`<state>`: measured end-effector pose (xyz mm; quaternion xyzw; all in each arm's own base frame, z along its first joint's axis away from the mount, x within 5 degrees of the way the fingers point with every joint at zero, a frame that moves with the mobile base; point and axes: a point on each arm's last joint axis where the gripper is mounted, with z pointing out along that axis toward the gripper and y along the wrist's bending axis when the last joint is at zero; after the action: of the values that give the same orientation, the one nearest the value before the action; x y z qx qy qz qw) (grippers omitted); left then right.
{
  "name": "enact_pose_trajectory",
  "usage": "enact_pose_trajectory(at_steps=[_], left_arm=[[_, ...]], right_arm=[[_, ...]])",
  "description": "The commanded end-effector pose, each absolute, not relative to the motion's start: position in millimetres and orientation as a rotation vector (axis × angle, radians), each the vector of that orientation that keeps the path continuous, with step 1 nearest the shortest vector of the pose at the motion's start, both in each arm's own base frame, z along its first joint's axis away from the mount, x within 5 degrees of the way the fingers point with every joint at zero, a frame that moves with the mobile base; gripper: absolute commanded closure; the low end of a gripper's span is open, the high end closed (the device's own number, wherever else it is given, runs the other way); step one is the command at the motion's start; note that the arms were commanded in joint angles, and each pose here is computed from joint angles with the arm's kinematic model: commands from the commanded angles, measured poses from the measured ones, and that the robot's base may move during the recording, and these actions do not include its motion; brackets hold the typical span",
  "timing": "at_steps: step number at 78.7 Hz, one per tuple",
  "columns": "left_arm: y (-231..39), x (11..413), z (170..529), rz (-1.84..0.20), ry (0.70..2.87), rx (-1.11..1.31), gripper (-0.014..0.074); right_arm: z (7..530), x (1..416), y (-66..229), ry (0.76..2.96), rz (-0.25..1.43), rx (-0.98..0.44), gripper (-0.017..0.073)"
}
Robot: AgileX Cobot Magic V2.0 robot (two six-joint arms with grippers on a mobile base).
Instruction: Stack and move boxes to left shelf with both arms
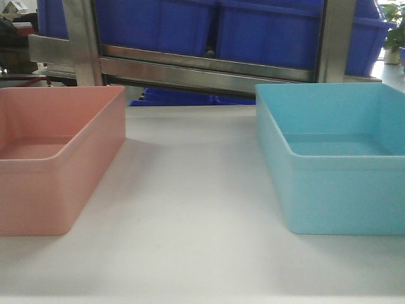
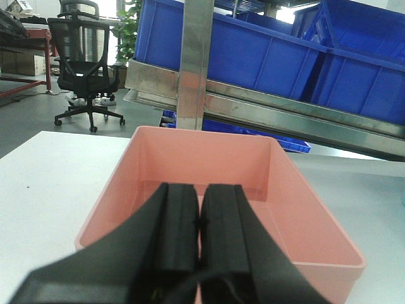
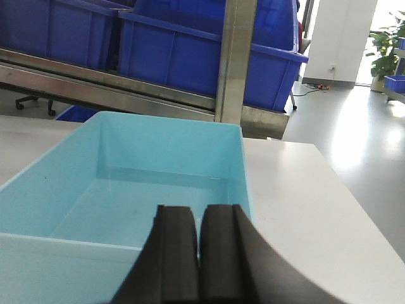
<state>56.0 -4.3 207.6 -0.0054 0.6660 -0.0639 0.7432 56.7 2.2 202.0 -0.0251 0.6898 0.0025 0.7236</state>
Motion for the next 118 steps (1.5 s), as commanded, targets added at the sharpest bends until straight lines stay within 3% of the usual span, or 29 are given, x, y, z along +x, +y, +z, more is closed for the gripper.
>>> enact_pose_trajectory(at_steps=[1, 56, 83, 118], left_arm=[[-4.0, 53.2, 218.0, -0.154, 1.353, -0.014, 0.0595], [-4.4, 52.5, 227.0, -0.152, 1.384, -0.008, 0.0595], [-8.3, 70.2, 280.3, -0.226, 1.598, -0.056, 0.0595], [-27.2, 162.1, 322.9, -0.365, 2.143, -0.118, 0.0595]], right_arm=[[218.8, 52.8, 2.4, 1.392, -0.002, -0.062, 0.0510], [218.8, 52.8, 2.4, 1.392, -0.002, -0.062, 0.0510], [218.8, 52.8, 2.4, 1.392, -0.002, -0.062, 0.0510], [218.8, 52.8, 2.4, 1.392, -0.002, -0.062, 0.0510]])
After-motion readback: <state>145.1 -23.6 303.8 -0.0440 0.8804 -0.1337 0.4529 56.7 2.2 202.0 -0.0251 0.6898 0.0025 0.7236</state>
